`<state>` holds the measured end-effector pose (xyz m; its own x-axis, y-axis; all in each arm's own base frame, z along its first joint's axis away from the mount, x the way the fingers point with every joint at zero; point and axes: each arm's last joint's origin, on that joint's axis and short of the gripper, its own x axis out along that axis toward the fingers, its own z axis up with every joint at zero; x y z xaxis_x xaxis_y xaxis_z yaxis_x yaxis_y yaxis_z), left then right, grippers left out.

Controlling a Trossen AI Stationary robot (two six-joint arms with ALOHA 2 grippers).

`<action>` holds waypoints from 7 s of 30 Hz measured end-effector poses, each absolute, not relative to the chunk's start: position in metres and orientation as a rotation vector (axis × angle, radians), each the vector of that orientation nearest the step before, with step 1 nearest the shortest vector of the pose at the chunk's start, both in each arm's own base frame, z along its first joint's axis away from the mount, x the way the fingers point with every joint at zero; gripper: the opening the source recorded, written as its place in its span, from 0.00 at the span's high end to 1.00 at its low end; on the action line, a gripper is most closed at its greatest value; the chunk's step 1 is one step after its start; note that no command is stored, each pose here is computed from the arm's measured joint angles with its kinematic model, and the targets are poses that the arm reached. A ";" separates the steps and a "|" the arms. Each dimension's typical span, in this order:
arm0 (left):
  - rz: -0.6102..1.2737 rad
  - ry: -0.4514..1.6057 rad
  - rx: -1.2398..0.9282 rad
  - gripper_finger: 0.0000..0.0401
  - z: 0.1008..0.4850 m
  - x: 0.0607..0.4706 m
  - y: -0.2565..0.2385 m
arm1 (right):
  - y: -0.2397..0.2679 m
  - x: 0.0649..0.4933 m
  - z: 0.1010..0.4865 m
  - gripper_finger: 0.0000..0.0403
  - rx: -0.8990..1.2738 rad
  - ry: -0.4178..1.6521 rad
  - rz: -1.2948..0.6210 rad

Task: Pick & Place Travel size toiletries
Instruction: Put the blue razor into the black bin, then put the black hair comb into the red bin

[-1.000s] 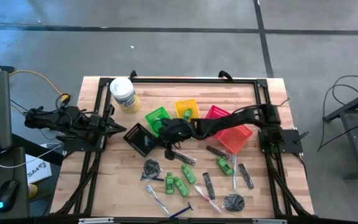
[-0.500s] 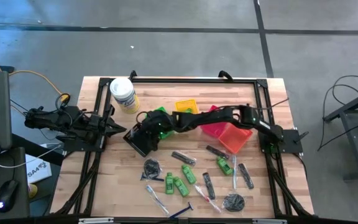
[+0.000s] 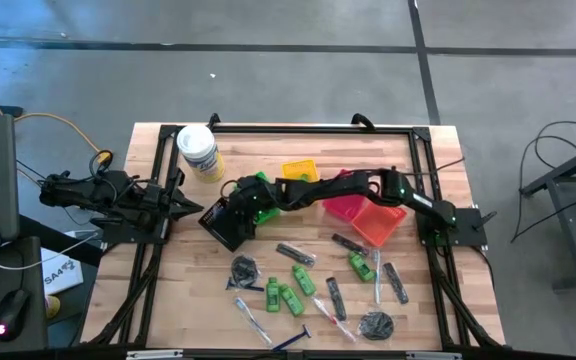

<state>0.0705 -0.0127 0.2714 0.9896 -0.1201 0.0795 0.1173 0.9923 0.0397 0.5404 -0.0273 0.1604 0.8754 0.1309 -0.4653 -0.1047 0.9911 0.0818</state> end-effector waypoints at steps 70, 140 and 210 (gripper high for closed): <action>-0.080 -0.037 -0.008 1.00 0.267 0.071 -0.012 | 0.070 0.212 0.471 0.99 -0.088 0.021 0.093; 0.010 0.286 -0.236 1.00 0.205 0.176 -0.033 | 0.006 0.116 0.182 0.99 0.072 -0.134 0.134; 0.016 0.252 0.025 0.88 0.254 0.145 -0.111 | 0.007 0.116 0.177 0.99 0.105 -0.082 0.169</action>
